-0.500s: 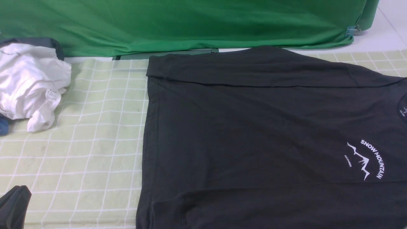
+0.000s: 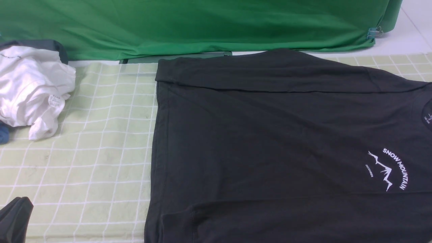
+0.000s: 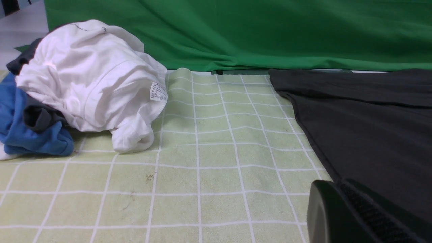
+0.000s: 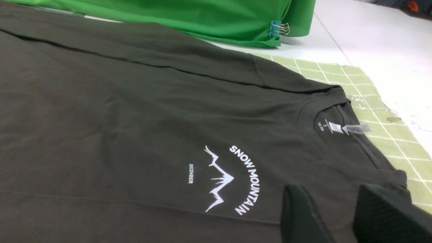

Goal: Fold a long-sleeved shirt over a green coffee tablecloth.
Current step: 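Grasp the left edge of the dark T-shirt lying flat on the table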

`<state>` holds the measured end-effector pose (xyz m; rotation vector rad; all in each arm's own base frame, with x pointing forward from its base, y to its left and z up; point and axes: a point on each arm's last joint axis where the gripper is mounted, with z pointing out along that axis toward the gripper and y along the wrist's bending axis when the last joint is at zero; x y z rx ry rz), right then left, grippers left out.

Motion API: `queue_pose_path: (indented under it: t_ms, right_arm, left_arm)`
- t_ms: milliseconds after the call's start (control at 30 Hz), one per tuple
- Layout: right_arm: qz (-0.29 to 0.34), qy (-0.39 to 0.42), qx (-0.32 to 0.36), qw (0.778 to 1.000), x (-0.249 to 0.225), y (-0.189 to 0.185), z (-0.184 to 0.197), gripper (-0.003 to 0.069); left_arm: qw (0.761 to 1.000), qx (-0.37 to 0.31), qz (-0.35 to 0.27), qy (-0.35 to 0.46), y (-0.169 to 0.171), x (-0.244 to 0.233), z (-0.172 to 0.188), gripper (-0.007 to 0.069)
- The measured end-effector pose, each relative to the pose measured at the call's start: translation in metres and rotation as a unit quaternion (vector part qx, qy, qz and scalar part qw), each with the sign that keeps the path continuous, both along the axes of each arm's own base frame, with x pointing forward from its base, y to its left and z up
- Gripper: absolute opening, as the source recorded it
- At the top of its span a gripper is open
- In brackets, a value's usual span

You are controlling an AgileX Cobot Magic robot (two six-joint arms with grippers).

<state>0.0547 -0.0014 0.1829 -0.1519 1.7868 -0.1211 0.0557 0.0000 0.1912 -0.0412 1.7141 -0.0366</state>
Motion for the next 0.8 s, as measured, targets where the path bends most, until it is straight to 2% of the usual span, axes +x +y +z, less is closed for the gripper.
queue_pose_path:
  t_ms: [700,733,800]
  right_arm:
    - [0.002,-0.016,0.002,1.000,0.001,0.000,0.003,0.0244]
    - [0.003,-0.032,0.021,0.999,0.001,0.001,0.006,0.0244]
    - [-0.001,-0.059,0.106,0.993,0.002,0.003,0.011,0.0244]
  left_arm:
    - [1.000,0.000,0.000,0.000,0.000,0.000,0.000,0.0018]
    - [1.000,-0.003,0.000,0.000,0.000,0.000,0.000,0.0018]
    - [1.000,-0.026,-0.001,-0.002,-0.001,0.000,0.000,0.0018]
